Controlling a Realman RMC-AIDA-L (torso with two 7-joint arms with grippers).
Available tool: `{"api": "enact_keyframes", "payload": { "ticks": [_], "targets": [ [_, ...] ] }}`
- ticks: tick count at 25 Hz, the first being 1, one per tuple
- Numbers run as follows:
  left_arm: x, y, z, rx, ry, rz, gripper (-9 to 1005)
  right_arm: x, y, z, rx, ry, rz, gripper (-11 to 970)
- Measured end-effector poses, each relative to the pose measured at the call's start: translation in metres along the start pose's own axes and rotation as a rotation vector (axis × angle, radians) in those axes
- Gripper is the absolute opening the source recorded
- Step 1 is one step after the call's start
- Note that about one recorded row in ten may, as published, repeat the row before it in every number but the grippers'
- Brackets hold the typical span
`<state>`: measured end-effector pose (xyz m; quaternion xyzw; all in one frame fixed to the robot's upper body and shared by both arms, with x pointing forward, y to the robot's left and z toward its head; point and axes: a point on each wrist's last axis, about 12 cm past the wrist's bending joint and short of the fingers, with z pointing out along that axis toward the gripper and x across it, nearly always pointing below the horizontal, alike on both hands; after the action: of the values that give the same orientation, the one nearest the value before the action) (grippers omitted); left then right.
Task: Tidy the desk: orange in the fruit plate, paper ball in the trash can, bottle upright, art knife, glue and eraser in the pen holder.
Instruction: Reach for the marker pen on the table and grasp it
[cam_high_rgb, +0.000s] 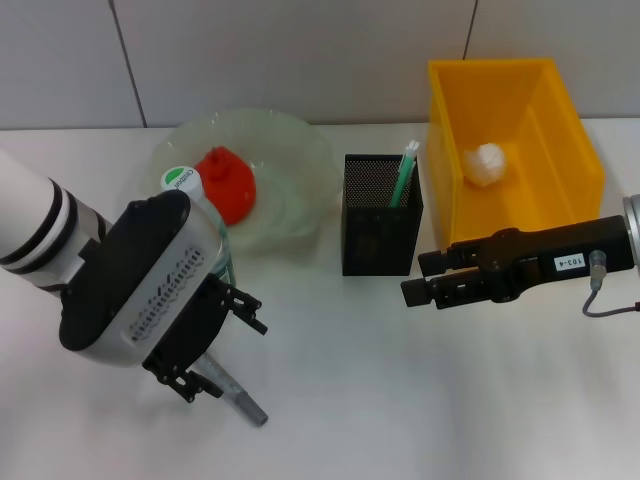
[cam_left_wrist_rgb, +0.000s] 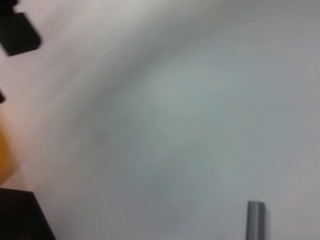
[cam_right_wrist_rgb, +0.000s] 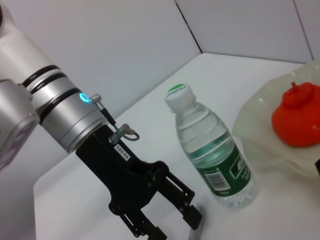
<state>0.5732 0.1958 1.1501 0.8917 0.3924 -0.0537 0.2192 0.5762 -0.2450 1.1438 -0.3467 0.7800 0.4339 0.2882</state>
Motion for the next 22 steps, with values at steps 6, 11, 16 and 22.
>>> {"api": "enact_keyframes", "payload": {
  "ticks": [6,11,16,22],
  "targets": [
    [-0.002,0.001,0.006,0.035,0.047,0.051,799,-0.001,-0.001,0.0,0.012,-0.004,-0.003,747],
    [-0.007,0.002,0.011,0.071,0.086,0.125,798,-0.001,-0.001,0.001,0.014,-0.006,-0.005,747],
    [-0.011,0.003,0.016,0.094,0.116,0.187,798,-0.001,-0.001,0.003,0.011,-0.01,-0.003,747],
    [-0.015,0.007,0.018,0.11,0.13,0.231,795,0.003,0.0,0.004,0.008,-0.018,0.008,746]
  ]
}}
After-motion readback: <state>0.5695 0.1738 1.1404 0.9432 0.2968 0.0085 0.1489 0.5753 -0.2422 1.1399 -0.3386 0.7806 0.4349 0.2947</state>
